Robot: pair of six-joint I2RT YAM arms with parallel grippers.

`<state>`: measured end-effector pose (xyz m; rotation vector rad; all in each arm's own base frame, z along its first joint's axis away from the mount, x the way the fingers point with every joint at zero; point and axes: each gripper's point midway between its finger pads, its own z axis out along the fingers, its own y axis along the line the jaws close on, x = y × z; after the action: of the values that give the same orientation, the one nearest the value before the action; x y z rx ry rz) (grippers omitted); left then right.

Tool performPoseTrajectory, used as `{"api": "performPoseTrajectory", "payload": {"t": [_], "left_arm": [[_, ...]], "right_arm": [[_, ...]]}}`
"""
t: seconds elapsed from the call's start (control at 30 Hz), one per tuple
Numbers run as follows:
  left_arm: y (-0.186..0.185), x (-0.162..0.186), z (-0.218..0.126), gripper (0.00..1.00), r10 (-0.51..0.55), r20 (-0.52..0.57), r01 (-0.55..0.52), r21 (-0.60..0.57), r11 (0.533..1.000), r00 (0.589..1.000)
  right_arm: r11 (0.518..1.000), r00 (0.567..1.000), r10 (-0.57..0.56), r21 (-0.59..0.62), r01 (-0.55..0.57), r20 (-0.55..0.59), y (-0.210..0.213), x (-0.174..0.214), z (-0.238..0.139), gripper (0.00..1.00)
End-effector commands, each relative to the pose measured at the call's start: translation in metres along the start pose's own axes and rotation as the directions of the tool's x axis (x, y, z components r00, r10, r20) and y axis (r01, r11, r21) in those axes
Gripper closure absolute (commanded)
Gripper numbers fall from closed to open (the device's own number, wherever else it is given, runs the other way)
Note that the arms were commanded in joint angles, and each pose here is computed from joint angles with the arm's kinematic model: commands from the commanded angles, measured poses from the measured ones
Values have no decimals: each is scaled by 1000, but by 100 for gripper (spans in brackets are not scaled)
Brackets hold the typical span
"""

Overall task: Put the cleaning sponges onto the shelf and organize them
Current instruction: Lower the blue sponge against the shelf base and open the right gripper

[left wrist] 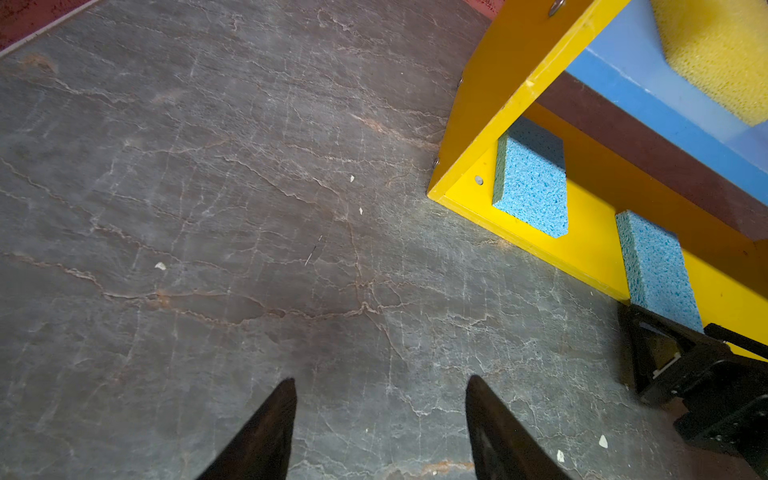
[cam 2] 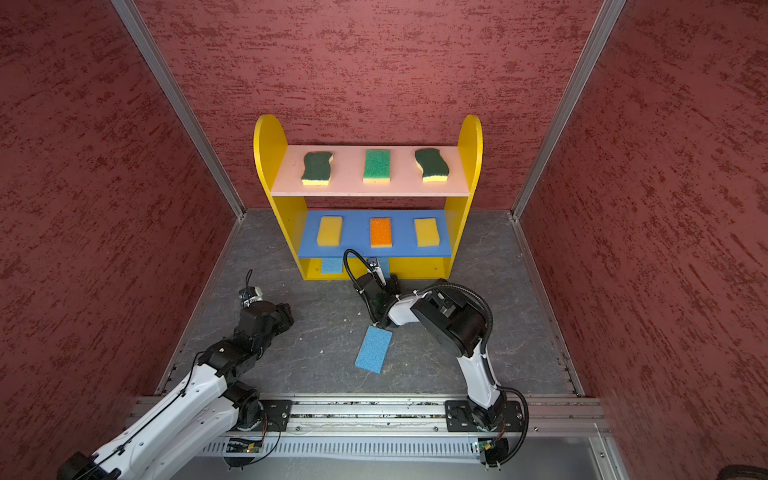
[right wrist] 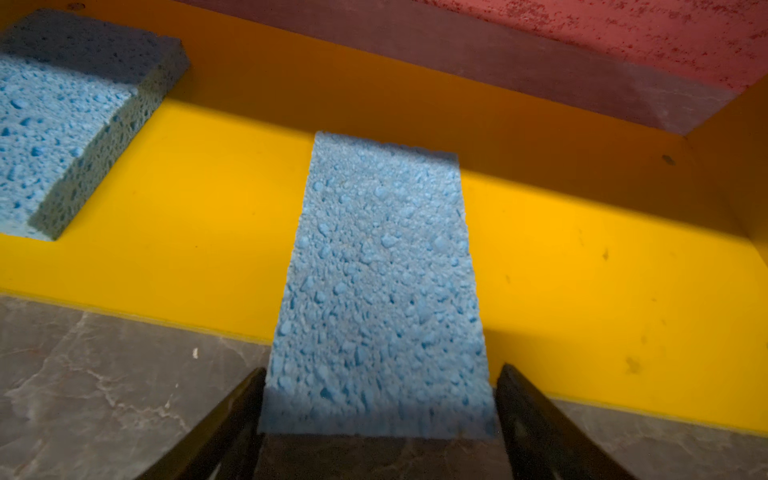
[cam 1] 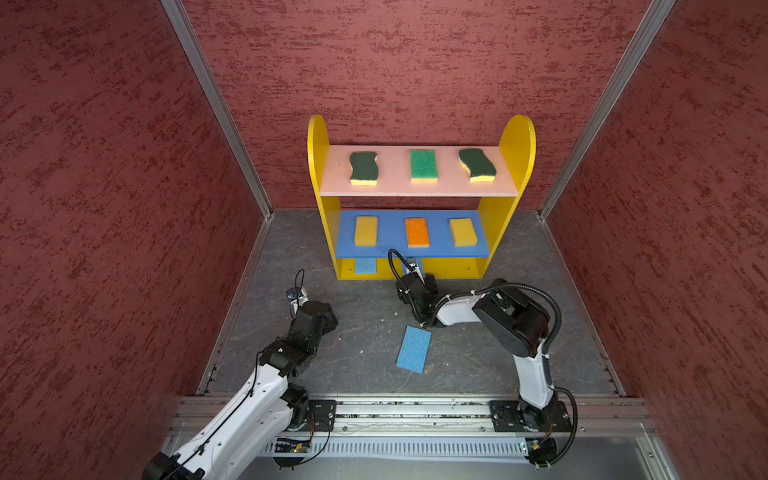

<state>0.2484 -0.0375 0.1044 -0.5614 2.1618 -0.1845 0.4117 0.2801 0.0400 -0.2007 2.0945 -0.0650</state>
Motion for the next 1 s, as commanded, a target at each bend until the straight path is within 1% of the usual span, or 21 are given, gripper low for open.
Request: {"api": "performPoseTrajectory", "payload": {"t": [0.0,0.1,0.37,0.73,0.97], "left_arm": [[0,1,2,34,11,4,-11,-2,1000,1000],[1,1,2,34,9,4,-9,-4,1000,1000],[2,1,1,34,7,5,-7,-9,1000,1000],[4,0,-2,34,0,13,0,-5,1000,1000],[3,0,-2,34,0,15,0,-3,1000,1000]], "right_arm": [[968,921,251,-81,-238,299,-8,-127,-34,9],[965,918,262,-109,-240,298,-8,-131,-41,6],[958,926,273,-157,-238,262,-9,-129,-55,5],[958,945,267,-156,-240,186,-10,-100,-62,8],[952,949,282,-164,-259,142,-10,-81,-77,9]]}}
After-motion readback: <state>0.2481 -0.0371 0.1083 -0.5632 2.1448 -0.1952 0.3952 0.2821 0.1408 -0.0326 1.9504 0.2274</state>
